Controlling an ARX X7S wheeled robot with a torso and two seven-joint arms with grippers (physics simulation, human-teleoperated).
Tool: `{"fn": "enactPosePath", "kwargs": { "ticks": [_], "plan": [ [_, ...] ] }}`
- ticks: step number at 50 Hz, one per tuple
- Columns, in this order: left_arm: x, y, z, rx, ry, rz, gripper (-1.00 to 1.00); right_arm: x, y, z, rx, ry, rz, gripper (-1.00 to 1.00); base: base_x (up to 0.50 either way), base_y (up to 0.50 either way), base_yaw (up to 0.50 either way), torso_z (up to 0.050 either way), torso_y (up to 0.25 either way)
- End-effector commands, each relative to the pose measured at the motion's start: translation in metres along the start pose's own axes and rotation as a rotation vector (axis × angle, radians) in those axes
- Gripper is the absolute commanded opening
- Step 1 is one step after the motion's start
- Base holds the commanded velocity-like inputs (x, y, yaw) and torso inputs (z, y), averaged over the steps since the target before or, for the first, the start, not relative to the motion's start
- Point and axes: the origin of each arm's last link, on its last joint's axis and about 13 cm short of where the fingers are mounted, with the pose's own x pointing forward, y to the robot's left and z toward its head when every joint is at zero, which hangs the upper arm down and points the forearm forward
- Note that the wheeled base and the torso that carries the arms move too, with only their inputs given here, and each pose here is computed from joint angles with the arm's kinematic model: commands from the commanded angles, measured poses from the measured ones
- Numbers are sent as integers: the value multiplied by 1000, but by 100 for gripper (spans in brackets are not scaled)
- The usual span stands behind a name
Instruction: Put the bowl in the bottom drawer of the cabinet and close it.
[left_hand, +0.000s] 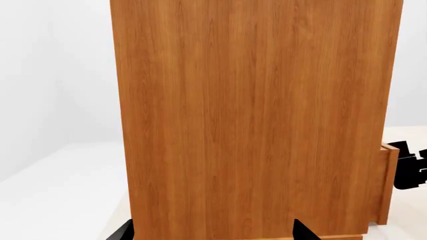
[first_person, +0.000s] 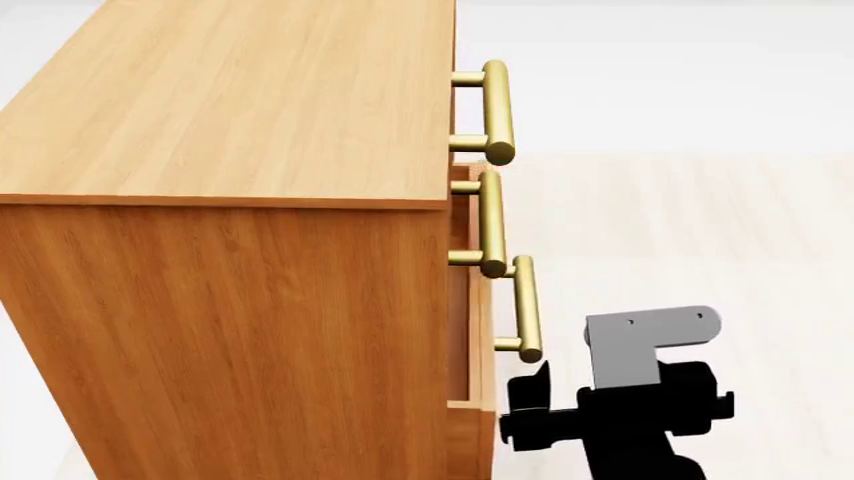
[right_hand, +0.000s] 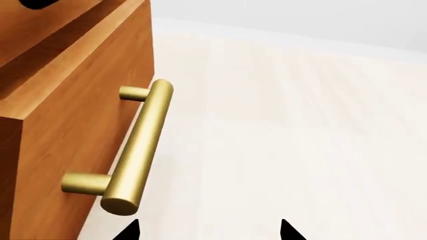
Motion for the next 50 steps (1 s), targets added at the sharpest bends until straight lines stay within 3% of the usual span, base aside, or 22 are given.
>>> {"fn": "enactPosePath", "kwargs": {
  "ticks": [1,50],
  "plan": [
    [0,0,1,-2,0,0,100,1,12,0,10,3,39,100,0,0,0,0,0],
    [0,0,0,-7,-3,2,100,-8,40,8,2,-27,132,100,0,0,0,0,0]
  ]
}}
